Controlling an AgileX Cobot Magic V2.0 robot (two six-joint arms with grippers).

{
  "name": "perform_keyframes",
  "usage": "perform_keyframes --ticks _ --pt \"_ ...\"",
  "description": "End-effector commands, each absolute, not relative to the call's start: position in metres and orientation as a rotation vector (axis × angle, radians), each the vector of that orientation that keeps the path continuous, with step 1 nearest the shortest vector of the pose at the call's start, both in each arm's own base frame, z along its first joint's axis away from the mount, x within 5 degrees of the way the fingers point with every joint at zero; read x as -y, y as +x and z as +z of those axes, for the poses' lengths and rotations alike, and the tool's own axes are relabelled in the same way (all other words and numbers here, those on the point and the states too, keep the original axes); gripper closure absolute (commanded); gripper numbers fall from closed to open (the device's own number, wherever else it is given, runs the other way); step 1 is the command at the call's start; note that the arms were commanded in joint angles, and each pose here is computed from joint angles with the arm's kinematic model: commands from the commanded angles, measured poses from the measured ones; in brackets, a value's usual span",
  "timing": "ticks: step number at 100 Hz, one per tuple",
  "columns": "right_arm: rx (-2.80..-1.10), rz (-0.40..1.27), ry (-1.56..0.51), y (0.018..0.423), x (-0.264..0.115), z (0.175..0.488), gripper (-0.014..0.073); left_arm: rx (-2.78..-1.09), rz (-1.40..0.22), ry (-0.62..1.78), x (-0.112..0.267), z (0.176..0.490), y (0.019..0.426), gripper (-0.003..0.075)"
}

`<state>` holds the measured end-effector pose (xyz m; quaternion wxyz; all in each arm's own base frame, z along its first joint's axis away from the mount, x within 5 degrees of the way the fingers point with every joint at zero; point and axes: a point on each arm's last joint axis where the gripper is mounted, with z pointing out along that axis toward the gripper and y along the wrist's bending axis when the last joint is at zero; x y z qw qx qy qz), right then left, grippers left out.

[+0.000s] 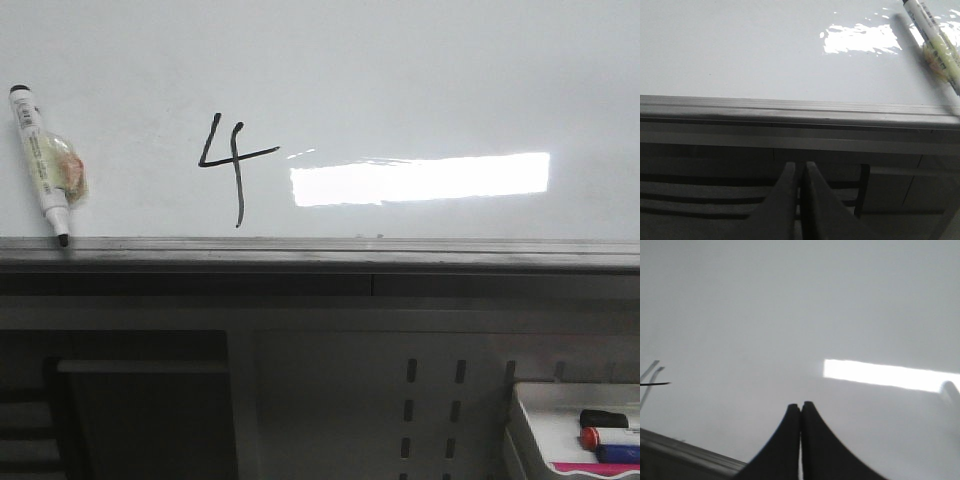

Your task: Write number 4 on whiteboard

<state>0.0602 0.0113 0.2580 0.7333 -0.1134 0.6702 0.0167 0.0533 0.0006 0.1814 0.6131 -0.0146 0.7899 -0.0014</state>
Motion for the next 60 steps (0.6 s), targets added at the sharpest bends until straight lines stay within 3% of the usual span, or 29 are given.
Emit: perform_keyframes --ticks 1,31,60 --pt "-1.424 -0.004 -0.166 0.062 -0.007 0.262 0.0661 -1.781 -0.005 -0.040 -0.001 0.176 0.054 0.0741" --pt "-1.602 -0.024 -0.020 0.067 0.000 0.198 0.0661 -1.781 -0.005 -0.040 -0.001 0.176 0.054 0.0741" --pt "-1.669 -0.086 0.038 0.055 0.005 0.187 0.0661 -1.781 -0.005 -0.040 -0.001 0.176 0.054 0.0741"
